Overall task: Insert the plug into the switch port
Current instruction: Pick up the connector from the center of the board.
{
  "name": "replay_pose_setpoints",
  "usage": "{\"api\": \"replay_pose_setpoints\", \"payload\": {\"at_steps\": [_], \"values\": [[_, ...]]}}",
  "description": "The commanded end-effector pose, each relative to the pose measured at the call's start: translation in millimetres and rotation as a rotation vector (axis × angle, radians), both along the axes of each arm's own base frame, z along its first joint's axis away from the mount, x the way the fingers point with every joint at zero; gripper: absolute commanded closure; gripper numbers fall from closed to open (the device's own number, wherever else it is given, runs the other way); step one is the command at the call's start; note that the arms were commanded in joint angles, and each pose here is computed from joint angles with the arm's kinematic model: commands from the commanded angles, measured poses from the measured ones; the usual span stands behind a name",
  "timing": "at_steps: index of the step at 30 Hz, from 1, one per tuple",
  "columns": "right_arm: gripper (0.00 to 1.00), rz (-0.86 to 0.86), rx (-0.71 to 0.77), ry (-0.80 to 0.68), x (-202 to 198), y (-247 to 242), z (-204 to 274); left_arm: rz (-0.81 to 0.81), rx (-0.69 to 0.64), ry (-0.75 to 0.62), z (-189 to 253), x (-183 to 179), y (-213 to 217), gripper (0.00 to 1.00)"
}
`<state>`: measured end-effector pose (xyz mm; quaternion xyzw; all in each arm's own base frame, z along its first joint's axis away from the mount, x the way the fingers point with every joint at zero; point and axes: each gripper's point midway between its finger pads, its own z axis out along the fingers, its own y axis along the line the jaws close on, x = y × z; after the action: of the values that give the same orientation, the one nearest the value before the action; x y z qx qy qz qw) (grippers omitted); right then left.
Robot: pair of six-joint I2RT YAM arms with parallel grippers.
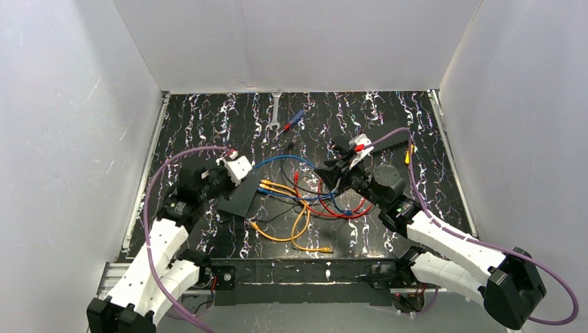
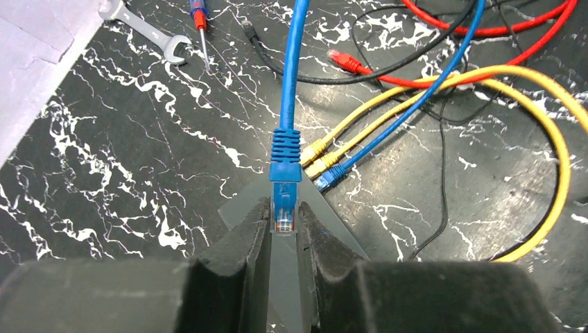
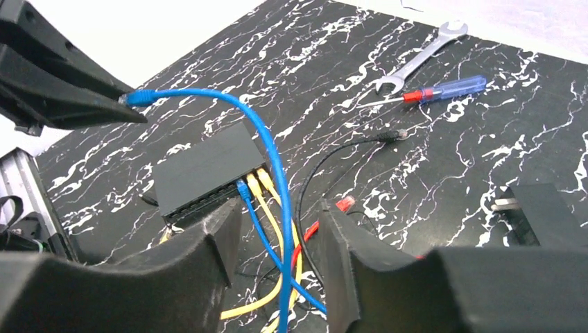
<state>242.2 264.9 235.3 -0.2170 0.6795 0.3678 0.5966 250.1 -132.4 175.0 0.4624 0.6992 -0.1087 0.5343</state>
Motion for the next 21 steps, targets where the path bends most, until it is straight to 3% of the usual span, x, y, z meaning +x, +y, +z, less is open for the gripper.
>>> {"api": "replay_pose_setpoints", "payload": {"at_steps": [1,4,9,21], "values": [[0.42,-0.046,-0.009,-0.084,7.0,-8.9,15.7,0.047,-0.041,0.177,8.0,-2.8,-4.6,1.00],[0.28,-0.029,-0.032,-0.130,4.7,-9.4,17.7,0.059,-0.056,0.301,5.3,-5.5,-9.4,1.00],[0.15,0.069,-0.062,-0.236,-5.2,0.8,27.8,0.066,-0.075,0.415,6.1,-8.7,-15.2,1.00],[0.18,0.519,-0.279,-0.470,-27.1,57.0,29.6,-0.062,-0.194,0.533,14.8,-26.8,-42.7,1.00]]}}
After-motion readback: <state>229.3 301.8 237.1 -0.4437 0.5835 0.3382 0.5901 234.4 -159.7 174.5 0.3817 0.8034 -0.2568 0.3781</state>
